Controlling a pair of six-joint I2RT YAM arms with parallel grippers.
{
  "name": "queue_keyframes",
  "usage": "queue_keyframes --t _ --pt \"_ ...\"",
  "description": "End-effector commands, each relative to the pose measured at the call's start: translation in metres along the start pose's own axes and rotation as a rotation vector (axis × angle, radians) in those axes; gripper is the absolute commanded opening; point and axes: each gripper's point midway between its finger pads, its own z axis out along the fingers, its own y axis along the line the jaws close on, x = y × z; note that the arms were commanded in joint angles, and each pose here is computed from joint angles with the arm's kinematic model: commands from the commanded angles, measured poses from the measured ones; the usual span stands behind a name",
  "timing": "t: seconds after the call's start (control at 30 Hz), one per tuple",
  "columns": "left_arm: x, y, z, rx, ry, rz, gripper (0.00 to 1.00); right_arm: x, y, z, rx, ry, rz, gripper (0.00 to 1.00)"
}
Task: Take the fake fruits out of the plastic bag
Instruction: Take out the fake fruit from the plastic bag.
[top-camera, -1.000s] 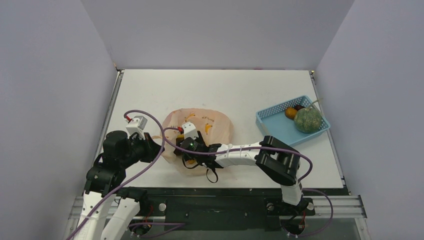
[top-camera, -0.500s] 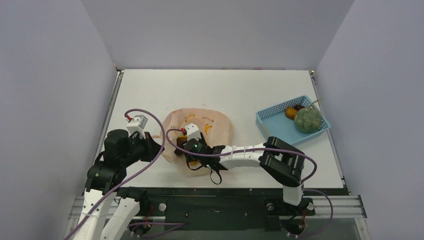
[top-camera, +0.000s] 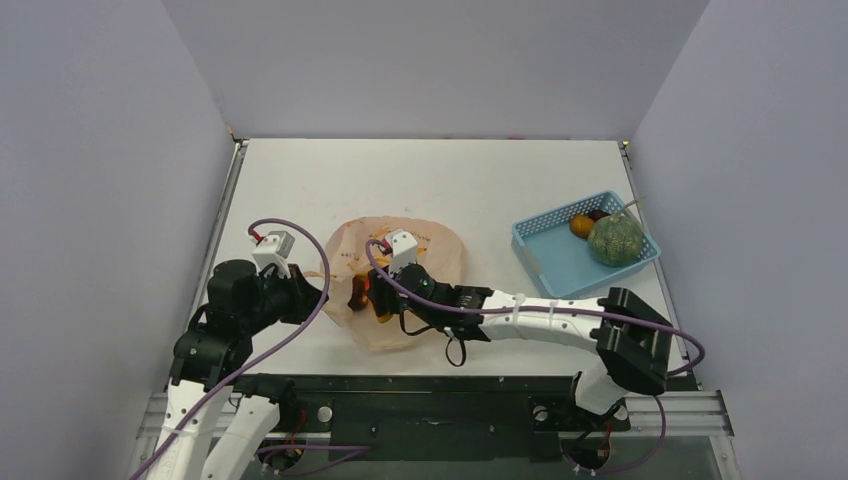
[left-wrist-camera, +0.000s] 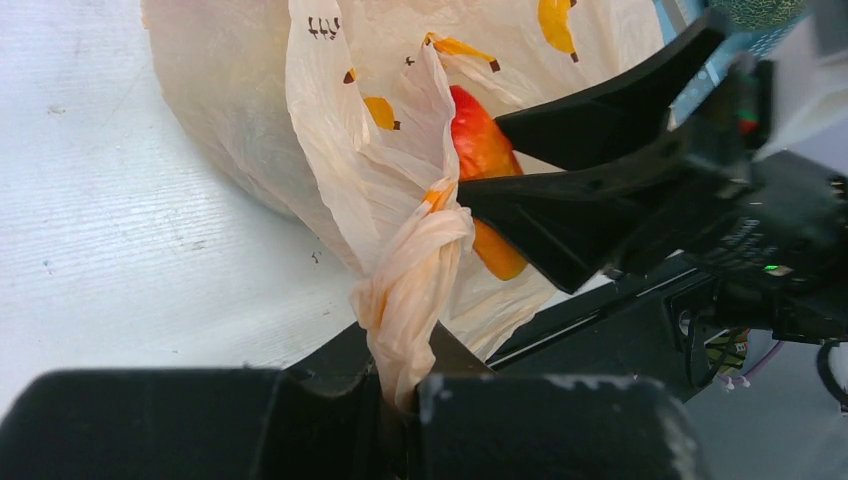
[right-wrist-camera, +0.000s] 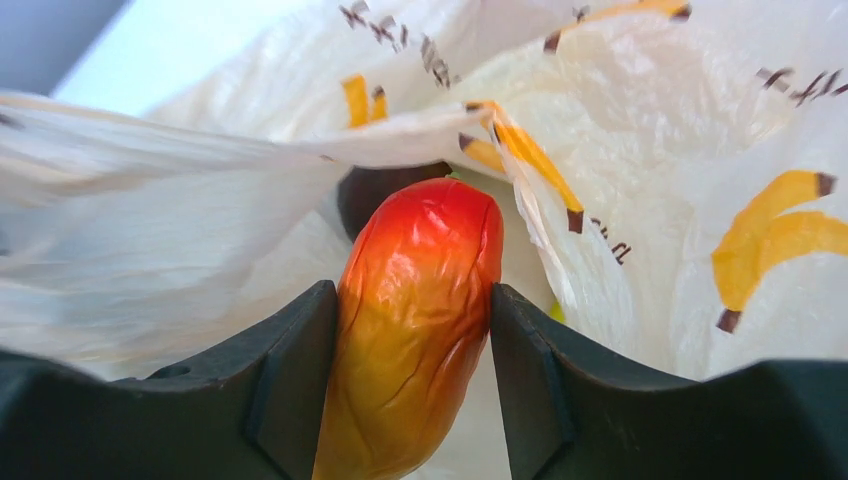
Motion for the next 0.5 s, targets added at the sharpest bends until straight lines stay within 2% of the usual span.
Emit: queue_keyframes --t 0.0,0.1,0.23,0.33,0.47 --pt "-0.012 -0.005 -0.001 0.017 -0.046 0.012 0.0 -0.058 0.008 -0.031 -0.074 -0.147 0.042 0.0" --pt "-0.012 -0.004 -0.001 0.012 -0.052 0.011 0.0 -0.087 0.001 -0.057 -0.085 -0.218 0.046 0.0" --pt "-0.013 -0.005 -0.003 0.012 -0.061 0.013 0.0 -0.111 -0.032 -0.083 -0.035 -0.297 0.096 0.0" --pt "-0.013 -0.005 -0.002 0.014 -0.059 0.013 0.0 -0.112 -0.058 -0.095 -0.003 -0.326 0.147 0.0" --pt "-0.012 -0.005 -0.002 0.018 -0.054 0.014 0.0 -0.114 -0.112 -0.116 0.131 -0.39 0.217 0.0"
